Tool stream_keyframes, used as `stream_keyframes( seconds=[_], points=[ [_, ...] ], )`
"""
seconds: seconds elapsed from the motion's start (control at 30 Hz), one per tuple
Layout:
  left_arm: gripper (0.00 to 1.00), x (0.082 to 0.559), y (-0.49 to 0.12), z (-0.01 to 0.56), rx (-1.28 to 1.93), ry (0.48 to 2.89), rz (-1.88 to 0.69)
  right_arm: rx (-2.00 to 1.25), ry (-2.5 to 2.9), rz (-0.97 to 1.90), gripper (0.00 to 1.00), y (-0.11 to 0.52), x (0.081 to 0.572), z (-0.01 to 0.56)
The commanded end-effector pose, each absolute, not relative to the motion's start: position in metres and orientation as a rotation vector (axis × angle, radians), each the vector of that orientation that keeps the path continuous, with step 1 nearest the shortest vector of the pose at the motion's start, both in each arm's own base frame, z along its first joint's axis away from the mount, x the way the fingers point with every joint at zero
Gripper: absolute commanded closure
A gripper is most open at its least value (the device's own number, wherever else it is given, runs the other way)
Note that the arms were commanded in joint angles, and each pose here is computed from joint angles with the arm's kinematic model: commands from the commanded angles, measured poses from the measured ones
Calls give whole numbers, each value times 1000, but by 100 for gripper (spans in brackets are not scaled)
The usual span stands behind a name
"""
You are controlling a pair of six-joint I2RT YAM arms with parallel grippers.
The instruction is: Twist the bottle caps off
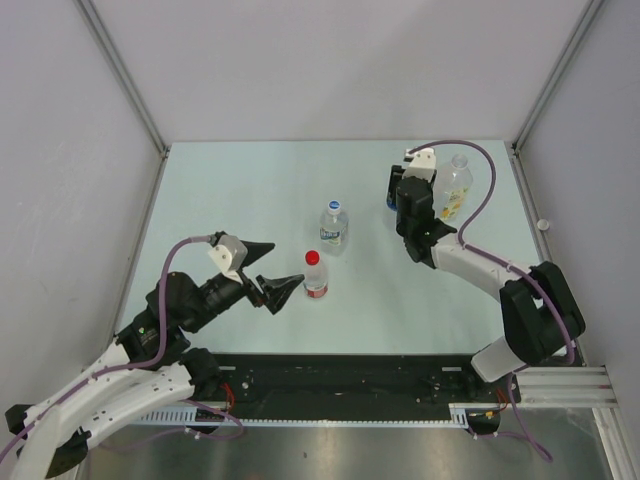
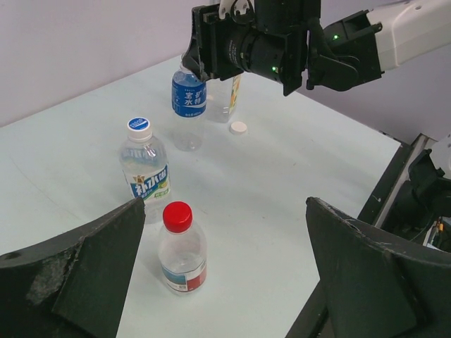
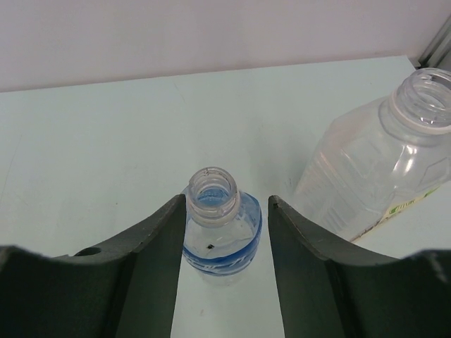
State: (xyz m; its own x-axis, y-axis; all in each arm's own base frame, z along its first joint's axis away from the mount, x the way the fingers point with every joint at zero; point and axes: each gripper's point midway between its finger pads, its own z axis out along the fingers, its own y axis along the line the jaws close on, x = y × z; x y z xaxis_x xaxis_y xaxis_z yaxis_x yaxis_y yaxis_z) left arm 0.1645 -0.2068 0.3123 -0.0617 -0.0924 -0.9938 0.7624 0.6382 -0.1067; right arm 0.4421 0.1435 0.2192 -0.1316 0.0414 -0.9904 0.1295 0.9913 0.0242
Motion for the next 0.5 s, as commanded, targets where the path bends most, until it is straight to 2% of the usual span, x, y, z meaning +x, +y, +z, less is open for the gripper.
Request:
stream_keyframes(
  seconds=[0.0, 0.33, 0.47],
  points=[
    [0, 165, -209, 320, 571, 1453, -794, 161, 1632, -33, 46, 145, 436, 258],
    [0, 167, -207, 323, 560, 1454, -785, 123, 1568, 0, 44, 158, 401, 307],
    [0, 171, -203, 321, 538, 1479, -756, 36, 1564, 66, 43, 188, 372, 324]
  ],
)
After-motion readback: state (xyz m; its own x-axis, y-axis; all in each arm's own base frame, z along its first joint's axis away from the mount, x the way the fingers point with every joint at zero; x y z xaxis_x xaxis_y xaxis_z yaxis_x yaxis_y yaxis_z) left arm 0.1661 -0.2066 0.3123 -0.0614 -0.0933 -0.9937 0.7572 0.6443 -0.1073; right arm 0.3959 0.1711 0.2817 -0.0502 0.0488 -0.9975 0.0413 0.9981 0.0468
